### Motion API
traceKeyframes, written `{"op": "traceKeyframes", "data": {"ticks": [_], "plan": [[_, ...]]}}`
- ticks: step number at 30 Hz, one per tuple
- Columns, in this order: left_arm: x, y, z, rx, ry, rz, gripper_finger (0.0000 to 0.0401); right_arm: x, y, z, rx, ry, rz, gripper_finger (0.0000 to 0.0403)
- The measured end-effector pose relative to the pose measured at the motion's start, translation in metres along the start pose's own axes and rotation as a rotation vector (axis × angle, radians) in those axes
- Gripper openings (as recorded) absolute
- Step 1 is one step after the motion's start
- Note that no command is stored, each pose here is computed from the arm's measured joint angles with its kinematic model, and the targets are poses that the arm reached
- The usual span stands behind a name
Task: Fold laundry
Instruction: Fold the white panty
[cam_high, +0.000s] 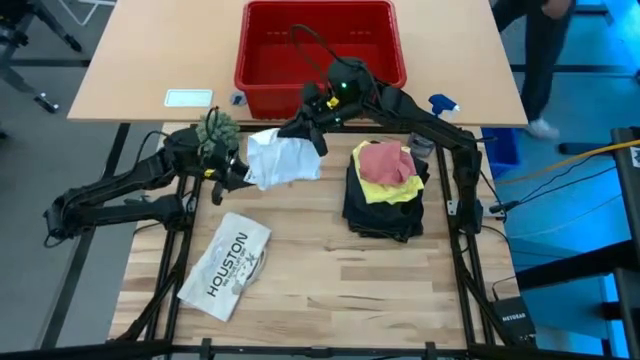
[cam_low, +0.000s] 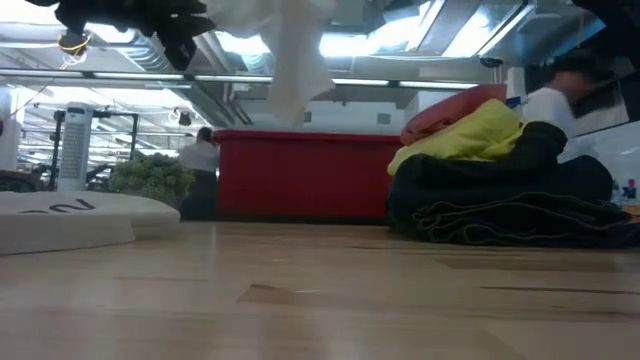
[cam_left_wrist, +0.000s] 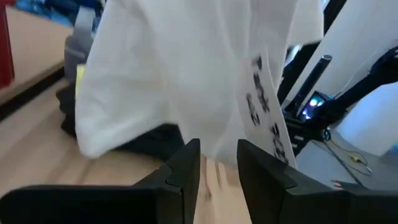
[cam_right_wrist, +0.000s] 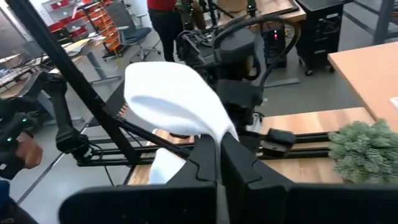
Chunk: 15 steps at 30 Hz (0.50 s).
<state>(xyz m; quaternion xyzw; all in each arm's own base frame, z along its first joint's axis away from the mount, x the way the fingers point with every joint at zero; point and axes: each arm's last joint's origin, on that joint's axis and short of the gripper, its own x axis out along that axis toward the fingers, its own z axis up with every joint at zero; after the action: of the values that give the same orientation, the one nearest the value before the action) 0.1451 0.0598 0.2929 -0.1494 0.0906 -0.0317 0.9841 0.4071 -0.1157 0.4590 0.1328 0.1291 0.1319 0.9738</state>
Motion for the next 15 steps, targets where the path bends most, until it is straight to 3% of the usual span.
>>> {"op": "traceKeyframes", "data": {"ticks": [7,12,15], "plan": [[-0.002,0.004,-0.010,-0.022,0.093,0.035,0.0098,-0.009,-0.013,0.002,0.033,-0.014,-0.043,0.0000],[-0.003,0.010,-0.007,0.008,0.050,0.137,0.0098,-0.013,-0.019,0.004,0.036,-0.024,-0.057,0.0000],[-0.003,0.010,-0.002,0.082,0.009,0.175,0.0098,-0.013,-0.018,0.005,0.027,-0.035,-0.050,0.0000]]}}
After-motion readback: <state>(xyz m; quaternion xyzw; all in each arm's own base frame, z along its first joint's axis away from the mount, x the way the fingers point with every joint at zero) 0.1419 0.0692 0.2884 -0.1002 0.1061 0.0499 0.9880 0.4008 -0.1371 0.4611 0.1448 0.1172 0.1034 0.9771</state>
